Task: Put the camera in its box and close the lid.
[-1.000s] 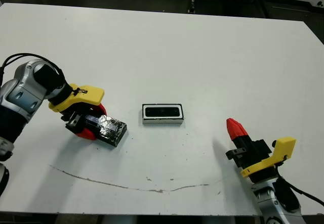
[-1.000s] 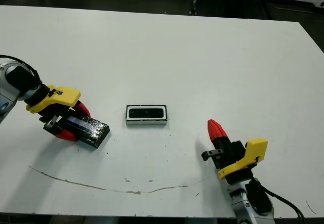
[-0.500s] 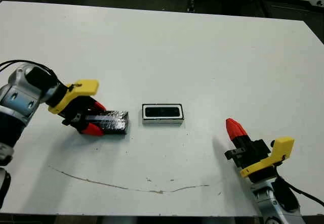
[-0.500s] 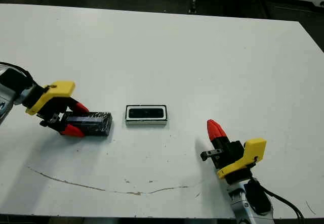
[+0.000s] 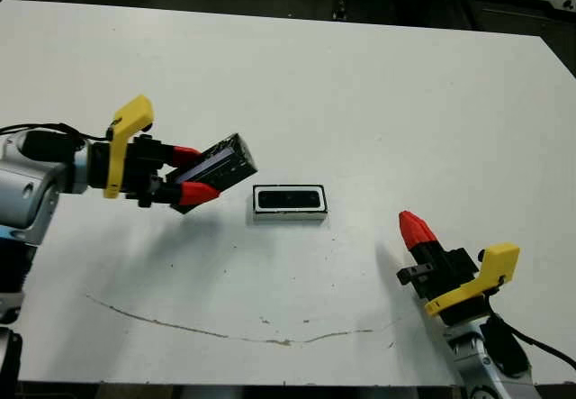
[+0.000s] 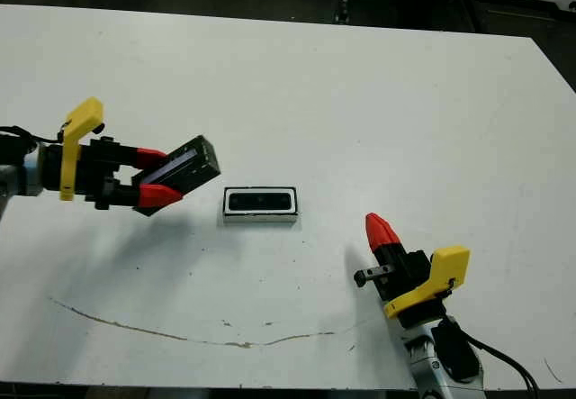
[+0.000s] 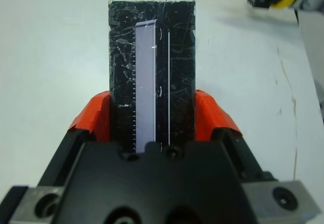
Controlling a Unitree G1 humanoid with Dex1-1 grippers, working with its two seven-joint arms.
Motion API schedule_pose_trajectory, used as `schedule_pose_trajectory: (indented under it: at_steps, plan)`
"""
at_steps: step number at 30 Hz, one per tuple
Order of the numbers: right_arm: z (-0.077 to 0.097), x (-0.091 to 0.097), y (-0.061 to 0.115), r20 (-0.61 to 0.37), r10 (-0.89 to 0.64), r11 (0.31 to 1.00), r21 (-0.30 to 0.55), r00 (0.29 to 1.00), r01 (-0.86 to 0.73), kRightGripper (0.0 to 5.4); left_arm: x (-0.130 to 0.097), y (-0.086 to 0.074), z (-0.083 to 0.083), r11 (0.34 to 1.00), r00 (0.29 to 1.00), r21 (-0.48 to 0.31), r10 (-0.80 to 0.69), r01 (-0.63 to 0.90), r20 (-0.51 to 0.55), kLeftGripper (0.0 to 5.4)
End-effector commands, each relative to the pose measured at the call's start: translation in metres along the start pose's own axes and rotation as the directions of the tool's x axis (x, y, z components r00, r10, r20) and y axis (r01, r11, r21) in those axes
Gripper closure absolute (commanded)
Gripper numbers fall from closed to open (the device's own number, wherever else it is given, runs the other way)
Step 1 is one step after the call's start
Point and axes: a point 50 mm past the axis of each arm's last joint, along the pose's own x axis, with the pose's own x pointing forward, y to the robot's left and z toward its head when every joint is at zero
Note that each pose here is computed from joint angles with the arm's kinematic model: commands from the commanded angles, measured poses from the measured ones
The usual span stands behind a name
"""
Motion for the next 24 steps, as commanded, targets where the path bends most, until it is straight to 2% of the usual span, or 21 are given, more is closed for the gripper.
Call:
schedule_pose_trajectory:
  at_steps: [1,8,11,18,24]
  plan:
    - [-0.003,-0.003,-0.001,-0.011,-0.014,1.000,0.023,1.000,0.014,5.40,0.010,-0.003,-0.001,1.000,1.000,-0.013,-0.007,0.007,0.001,2.24]
    - [-0.003,-0.005,-0.001,-0.006,-0.016,1.000,0.018,1.000,0.016,5.40,0.029,-0.005,-0.006,0.999,0.999,0.011,-0.039,0.039,-0.021,2.24]
    - [-0.004,-0.005,-0.001,-0.018,-0.026,0.999,0.028,1.000,0.026,5.40,0.035,-0.003,-0.010,0.998,0.998,-0.004,-0.059,0.059,-0.030,2.24]
    - [-0.004,-0.005,0.000,-0.016,-0.024,0.999,0.024,1.000,0.024,5.40,0.041,0.003,-0.018,0.997,0.995,0.012,-0.073,0.074,-0.070,2.24]
    - [-0.005,-0.005,-0.001,-0.017,-0.025,1.000,0.012,1.000,0.025,5.40,0.042,0.009,-0.023,0.996,0.992,-0.020,-0.090,0.088,-0.085,2.24]
